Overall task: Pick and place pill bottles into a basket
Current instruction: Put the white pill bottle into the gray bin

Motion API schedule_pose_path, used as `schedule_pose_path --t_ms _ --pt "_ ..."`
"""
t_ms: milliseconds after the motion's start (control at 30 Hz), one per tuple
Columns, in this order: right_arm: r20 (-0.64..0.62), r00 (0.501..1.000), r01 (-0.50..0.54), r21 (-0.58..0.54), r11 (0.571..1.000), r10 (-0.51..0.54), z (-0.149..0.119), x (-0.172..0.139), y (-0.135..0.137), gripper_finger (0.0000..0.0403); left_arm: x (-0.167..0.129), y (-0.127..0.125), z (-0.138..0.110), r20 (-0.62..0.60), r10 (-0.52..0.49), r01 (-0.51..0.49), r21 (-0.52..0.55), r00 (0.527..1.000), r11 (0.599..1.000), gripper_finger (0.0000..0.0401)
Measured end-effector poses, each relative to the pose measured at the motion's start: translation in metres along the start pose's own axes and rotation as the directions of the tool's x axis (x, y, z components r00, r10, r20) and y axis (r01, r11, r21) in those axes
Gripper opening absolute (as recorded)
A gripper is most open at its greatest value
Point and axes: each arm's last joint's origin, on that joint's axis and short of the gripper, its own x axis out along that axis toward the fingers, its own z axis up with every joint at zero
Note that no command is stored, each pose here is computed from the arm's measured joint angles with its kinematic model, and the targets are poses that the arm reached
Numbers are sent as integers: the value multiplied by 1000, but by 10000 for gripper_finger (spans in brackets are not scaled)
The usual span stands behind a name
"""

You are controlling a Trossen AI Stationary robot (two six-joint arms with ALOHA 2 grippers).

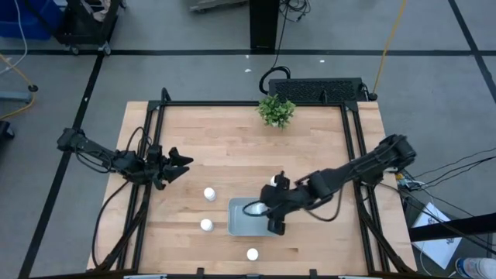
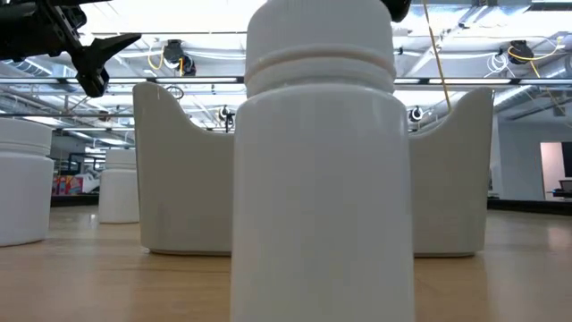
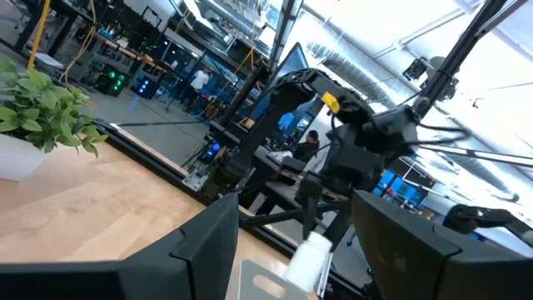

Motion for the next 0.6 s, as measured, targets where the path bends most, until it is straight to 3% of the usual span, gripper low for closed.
schedule_pose_path --t_ms 333,600 --pt "-250 966 79 32 996 -69 -2 43 -7 149 0 1 -2 -19 3 -3 -2 1000 1000 241" --pt "-312 942 133 20 991 -120 -7 68 -14 154 0 1 -2 -20 4 -4 -2 1000 1000 241"
